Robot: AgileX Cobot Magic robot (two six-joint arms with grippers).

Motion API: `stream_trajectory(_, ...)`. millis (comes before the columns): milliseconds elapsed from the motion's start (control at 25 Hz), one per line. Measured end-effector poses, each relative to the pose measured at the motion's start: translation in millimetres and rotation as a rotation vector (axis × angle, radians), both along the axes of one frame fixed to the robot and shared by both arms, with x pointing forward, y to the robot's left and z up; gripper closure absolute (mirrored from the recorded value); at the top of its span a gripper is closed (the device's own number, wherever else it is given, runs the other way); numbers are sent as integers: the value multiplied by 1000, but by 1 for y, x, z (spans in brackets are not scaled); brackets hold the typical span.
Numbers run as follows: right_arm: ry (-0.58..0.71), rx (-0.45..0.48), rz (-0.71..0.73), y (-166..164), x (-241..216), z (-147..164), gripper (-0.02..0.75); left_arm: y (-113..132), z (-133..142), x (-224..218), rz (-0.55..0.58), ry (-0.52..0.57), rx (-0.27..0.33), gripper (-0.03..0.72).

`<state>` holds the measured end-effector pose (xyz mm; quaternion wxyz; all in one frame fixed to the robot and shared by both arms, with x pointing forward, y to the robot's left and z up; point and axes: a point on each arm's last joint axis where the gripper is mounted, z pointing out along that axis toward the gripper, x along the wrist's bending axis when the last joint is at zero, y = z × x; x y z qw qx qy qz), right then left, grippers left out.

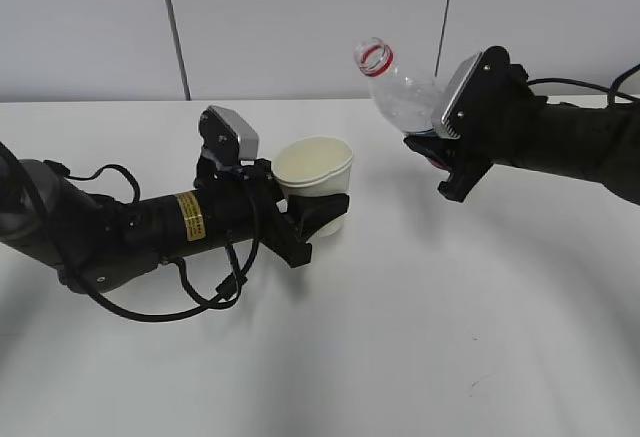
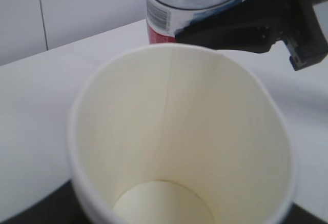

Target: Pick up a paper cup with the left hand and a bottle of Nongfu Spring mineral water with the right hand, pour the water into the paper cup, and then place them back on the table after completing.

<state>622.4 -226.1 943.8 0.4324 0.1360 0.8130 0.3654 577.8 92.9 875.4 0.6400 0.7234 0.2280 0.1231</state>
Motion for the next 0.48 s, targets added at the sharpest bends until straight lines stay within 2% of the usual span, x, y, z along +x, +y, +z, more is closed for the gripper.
stream_trajectory(480, -79, -70, 21, 0, 4, 15, 328, -2, 1, -1, -1, 20, -6, 312)
